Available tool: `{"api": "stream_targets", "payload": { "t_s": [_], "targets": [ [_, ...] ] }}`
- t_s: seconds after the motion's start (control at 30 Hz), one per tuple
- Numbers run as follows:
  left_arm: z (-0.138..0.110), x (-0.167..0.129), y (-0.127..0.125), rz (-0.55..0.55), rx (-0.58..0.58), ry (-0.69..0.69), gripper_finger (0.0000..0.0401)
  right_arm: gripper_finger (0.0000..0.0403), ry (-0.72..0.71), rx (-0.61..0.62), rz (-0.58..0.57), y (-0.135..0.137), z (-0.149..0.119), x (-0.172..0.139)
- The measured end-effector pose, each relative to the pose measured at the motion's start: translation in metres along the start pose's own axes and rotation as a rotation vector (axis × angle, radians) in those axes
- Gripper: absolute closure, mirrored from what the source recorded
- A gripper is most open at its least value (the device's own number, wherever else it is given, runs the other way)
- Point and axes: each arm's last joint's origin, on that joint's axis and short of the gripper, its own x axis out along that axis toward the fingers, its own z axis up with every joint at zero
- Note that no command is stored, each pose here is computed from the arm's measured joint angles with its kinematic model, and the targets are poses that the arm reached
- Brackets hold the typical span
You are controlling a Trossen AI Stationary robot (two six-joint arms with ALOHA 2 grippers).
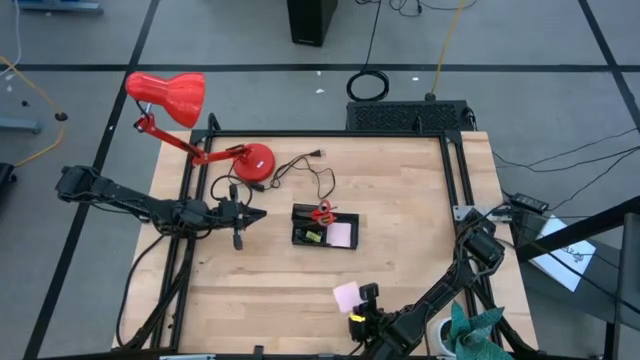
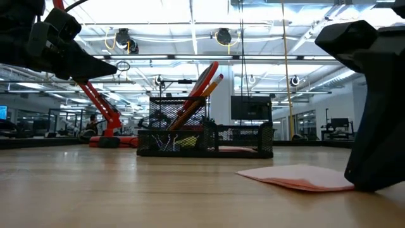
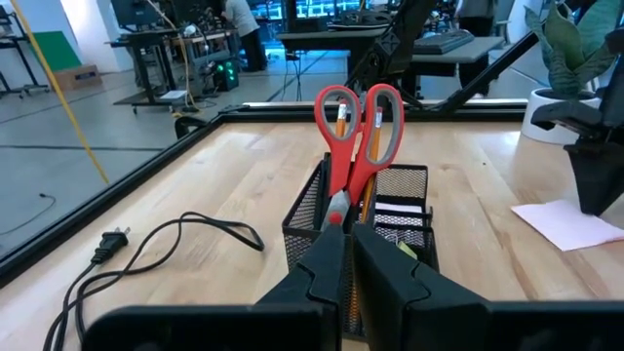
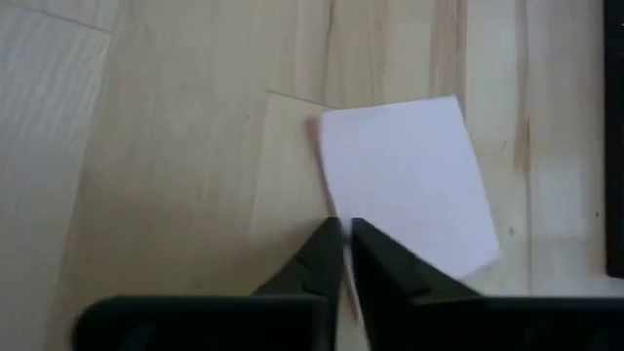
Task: Pick and place office supplies into organizer
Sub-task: Put the pink sticky notes into the desk organizer
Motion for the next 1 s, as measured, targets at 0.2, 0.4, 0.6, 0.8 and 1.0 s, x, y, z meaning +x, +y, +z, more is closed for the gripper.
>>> {"api": "stream_targets", "payload": {
  "t_s": [0.2,0.4,0.6,0.8,1.0],
  "targets": [
    [0.000,0.000,0.000,0.000,-0.002,0.000,0.0370,0.0399,-0.016,-0.005,0.011,0.000,0.002,-0.002],
    [0.000,0.000,0.000,0.000,-0.002,0.000,0.0370,0.0402,-0.116,-0.048,-0.034,-0.007,0.022,-0.027],
    [0.000,0.000,0.000,0.000,-0.002,0.000,0.0370,0.0402,-0.216,-0.111,-0.096,-0.014,0.050,-0.057],
    [0.000,0.000,0.000,-0.001,-0.002,0.000,0.0370,0.0402,-0.143,-0.082,-0.059,-0.023,0.050,-0.051],
    [0.000,0.000,0.000,-0.006,-0.002,0.000,0.0370,0.0382,-0.001,-0.072,0.021,-0.034,0.046,-0.040]
  ]
}}
